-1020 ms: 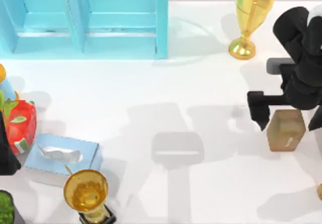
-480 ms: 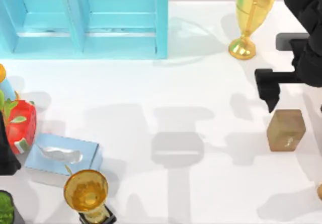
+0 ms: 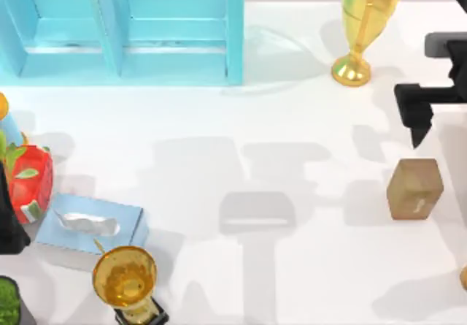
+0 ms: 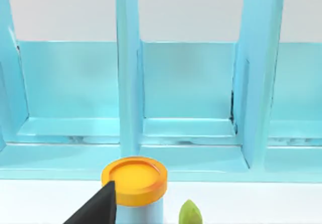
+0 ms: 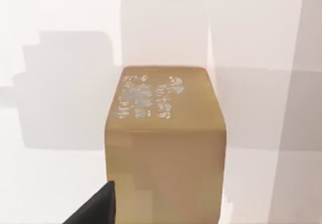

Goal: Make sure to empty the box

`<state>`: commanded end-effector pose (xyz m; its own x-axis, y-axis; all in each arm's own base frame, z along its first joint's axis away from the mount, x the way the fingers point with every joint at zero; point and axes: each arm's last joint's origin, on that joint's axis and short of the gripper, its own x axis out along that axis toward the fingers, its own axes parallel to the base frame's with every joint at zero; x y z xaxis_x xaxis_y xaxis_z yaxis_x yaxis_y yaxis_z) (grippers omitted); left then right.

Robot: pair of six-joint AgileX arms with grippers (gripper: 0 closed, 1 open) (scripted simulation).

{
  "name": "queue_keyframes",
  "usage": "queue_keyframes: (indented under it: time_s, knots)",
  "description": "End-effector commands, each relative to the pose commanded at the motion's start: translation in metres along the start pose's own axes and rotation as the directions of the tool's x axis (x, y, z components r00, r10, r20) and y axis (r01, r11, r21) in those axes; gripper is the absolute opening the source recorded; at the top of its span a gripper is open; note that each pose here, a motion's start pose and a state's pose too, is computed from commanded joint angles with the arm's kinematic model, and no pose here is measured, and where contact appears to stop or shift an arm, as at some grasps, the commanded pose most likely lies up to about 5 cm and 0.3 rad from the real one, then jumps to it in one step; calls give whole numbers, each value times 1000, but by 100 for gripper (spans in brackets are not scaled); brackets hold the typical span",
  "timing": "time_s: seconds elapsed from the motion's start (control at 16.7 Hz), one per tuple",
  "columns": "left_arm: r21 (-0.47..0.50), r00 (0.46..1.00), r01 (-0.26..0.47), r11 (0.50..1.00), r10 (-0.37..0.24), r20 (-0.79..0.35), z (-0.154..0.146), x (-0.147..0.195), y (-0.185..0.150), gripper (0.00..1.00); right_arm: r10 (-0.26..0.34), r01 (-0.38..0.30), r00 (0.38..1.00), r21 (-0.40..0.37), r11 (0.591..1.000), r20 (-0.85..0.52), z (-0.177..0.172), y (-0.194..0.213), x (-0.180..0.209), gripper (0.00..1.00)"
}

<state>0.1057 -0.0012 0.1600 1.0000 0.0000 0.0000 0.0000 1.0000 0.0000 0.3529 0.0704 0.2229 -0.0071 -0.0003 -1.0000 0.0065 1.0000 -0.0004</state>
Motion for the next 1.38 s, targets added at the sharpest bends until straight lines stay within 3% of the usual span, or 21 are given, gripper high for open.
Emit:
queue_keyframes:
  time_s: [0.36, 0.54, 0.72, 1.14, 1.38]
  knots:
    - [0, 1000, 0, 1000, 0, 0, 0, 0, 0, 100, 4, -4, 1000, 5, 1000, -2, 29, -124, -19, 100]
    - [0, 1000, 0, 1000, 0, 0, 0, 0, 0, 100, 4, -4, 1000, 7, 1000, -1, 22, -195, -28, 100]
    - [0, 1000, 0, 1000, 0, 0, 0, 0, 0, 100, 4, -4, 1000, 7, 1000, 2, 10, -242, -34, 100]
    - [0, 1000, 0, 1000, 0, 0, 0, 0, 0, 100, 0, 0, 1000, 6, 1000, 7, 6, -252, -36, 100]
    - [0, 1000, 0, 1000, 0, 0, 0, 0, 0, 100, 2, -3, 1000, 8, 1000, 4, 5, -251, -18, 100]
